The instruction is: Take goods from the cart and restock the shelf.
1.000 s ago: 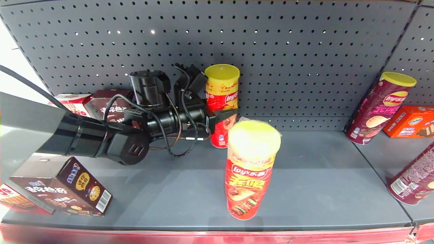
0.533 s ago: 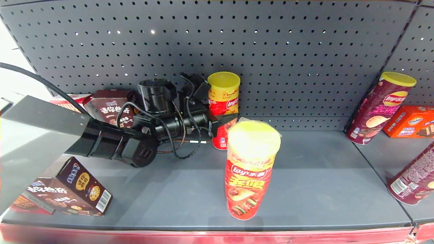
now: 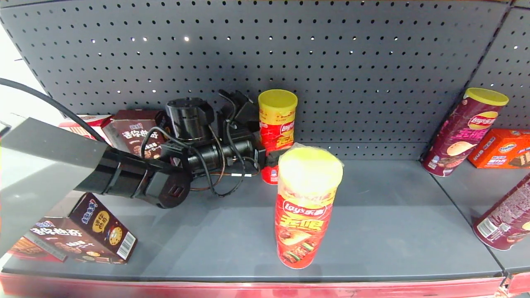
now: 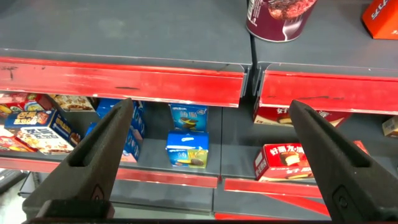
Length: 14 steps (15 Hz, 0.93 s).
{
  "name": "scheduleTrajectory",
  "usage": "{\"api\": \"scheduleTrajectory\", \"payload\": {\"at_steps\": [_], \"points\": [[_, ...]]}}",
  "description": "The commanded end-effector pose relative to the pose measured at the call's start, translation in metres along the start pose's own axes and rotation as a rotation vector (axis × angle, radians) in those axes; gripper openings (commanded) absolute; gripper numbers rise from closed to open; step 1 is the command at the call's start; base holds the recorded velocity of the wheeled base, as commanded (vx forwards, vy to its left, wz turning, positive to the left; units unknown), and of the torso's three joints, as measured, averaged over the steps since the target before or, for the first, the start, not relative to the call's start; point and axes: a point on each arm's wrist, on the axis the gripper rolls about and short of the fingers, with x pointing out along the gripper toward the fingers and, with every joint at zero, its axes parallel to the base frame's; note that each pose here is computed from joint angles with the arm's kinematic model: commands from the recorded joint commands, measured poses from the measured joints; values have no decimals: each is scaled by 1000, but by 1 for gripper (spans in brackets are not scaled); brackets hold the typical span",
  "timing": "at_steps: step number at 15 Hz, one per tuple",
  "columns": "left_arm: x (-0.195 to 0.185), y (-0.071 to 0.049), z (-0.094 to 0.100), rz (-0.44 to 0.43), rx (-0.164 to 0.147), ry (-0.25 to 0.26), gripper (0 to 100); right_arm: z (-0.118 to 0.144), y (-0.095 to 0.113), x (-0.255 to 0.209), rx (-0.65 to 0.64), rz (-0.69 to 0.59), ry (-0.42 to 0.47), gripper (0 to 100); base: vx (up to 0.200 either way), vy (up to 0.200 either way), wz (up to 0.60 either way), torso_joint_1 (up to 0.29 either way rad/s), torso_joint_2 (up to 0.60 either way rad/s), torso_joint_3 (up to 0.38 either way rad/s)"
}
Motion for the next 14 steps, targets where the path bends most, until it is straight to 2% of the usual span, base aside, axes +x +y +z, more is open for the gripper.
{"api": "scheduleTrajectory", "payload": {"at_steps": [1,6,7,14], "points": [[-18,-7,22,15,18,-22,100,0,0,0,0,1,2,100,0,0,0,0,0,0],[-49,-26,23,126,53,54,100,0,0,0,0,1,2,100,0,0,0,0,0,0],[-52,-27,23,147,60,64,100,0,0,0,0,1,2,100,0,0,0,0,0,0],[-53,-24,22,313,58,145,100,0,0,0,0,1,2,100,0,0,0,0,0,0]]}}
